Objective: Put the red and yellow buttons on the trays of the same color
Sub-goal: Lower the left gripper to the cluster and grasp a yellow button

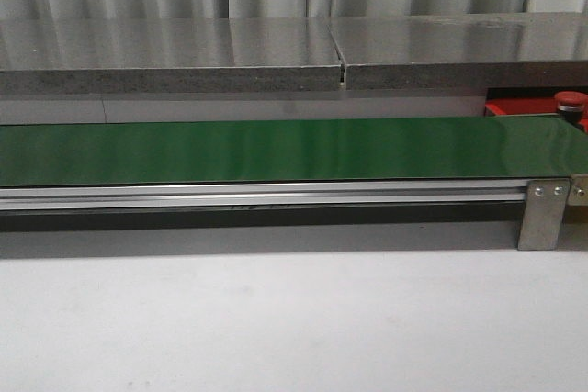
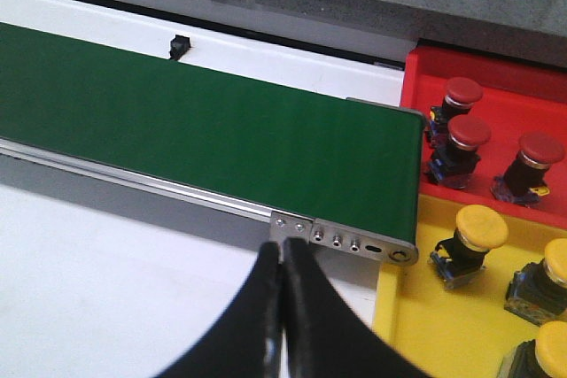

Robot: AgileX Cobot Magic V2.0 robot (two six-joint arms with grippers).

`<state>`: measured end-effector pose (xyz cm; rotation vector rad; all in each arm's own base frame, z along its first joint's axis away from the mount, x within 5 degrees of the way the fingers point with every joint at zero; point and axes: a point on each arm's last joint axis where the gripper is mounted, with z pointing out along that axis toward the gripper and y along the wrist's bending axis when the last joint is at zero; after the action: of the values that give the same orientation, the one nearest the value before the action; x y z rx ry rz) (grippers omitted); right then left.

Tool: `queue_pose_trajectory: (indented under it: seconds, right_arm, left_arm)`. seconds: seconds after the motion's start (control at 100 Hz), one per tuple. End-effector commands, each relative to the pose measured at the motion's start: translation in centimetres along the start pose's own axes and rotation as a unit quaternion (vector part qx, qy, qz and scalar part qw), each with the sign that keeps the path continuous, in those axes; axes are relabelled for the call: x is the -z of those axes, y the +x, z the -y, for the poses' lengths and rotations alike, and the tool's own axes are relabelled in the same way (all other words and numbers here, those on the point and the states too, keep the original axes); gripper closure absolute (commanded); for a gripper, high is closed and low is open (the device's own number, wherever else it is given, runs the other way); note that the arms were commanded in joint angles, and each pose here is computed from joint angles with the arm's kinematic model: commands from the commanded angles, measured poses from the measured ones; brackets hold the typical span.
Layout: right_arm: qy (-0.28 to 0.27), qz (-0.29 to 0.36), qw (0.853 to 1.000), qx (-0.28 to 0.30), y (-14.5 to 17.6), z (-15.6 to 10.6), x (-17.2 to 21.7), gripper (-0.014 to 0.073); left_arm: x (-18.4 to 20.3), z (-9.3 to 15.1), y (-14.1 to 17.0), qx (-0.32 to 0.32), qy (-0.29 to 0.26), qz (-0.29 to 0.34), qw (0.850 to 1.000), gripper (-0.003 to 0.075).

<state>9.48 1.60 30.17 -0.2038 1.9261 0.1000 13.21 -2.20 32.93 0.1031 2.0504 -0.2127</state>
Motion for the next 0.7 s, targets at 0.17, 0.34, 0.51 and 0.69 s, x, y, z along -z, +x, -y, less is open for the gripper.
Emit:
queue_pose_trajectory:
  seconds: [0.17,0.34,0.51,0.69]
  right_arm:
    - [0.009,0.041,0.999,0.005,-1.2,0.2,0.3,0.0652]
    - [0.009,0.041,0.999,0.005,-1.2,0.2,0.3,0.0652]
    - [0.009,0.041,0.999,0.005,-1.2,0.2,0.3,0.0652]
    - [0.009,0.041,0.999,0.005,-1.2,0.2,0.3,0.0652]
  left_arm:
    - [-1.8,-3.8,-3.2,0.083,-0.096,0.021,0.992,0.0739]
    - [-2.8,-7.3,-3.6,0.126,-0.165,-0.003,0.978,0.0725]
    - [-3.7,-10.8,-3.7,0.168,-0.214,-0.035,0.962,0.0475]
    - [-5.2,-13.7,-3.9,0.202,-0.236,-0.063,0.949,0.0203]
